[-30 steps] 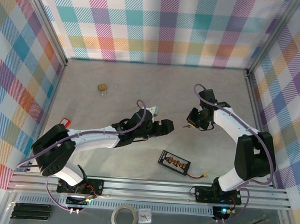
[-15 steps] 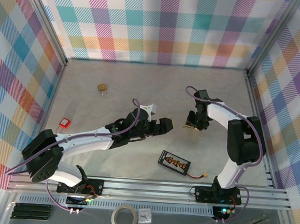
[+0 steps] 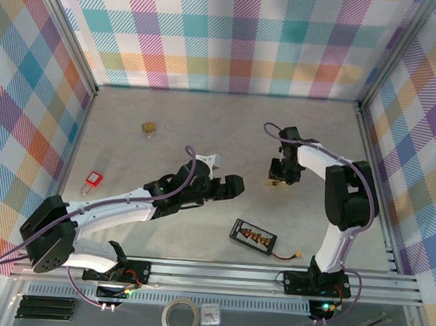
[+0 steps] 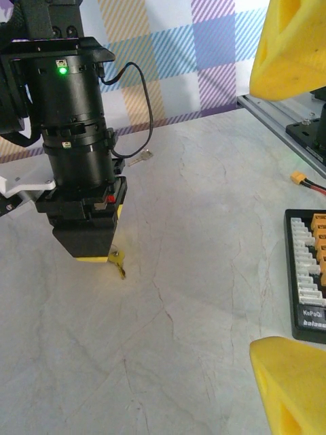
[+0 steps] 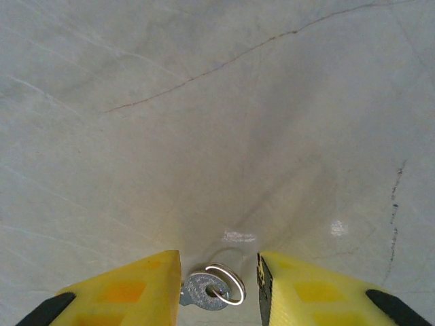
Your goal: Unlock with the key
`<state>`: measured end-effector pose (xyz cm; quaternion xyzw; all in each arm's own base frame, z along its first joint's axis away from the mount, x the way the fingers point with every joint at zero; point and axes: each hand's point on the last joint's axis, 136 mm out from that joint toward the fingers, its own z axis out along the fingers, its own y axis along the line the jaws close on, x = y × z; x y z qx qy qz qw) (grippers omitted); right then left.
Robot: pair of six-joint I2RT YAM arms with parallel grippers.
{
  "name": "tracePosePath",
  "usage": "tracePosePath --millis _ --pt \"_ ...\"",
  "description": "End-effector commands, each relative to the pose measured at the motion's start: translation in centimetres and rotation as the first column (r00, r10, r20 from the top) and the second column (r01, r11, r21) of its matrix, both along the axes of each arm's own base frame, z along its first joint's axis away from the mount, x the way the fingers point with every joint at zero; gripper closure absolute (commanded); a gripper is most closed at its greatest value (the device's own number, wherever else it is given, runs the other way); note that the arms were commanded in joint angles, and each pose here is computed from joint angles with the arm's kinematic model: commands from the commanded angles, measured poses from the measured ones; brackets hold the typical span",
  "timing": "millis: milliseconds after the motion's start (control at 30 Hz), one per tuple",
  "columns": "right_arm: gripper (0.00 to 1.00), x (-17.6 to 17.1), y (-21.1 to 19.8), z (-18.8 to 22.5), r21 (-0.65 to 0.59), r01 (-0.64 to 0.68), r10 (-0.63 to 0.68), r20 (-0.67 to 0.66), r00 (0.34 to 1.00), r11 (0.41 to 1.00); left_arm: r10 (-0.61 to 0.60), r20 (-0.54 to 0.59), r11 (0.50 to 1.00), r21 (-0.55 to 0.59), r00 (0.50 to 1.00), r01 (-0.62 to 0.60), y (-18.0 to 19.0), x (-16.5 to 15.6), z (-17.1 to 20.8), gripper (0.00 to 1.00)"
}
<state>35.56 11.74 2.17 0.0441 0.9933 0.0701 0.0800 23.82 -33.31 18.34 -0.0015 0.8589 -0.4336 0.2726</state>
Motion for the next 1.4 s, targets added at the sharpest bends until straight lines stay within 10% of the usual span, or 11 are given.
tracePosePath --millis 0,1367 --pt "0.64 0.2 0.2 0.3 0.002 -0.031 0.031 0.006 0.999 1.000 -0.002 0.018 1.000 0.028 1.000 0.001 0.6 -0.6 0.0 0.10" --pt "0.90 -2.3 1.9 -0.6 0.028 -0.083 0.085 -0.066 0.994 0.996 0.016 -0.020 0.994 0.105 1.000 -0.014 1.3 -0.6 -2.3 0.10"
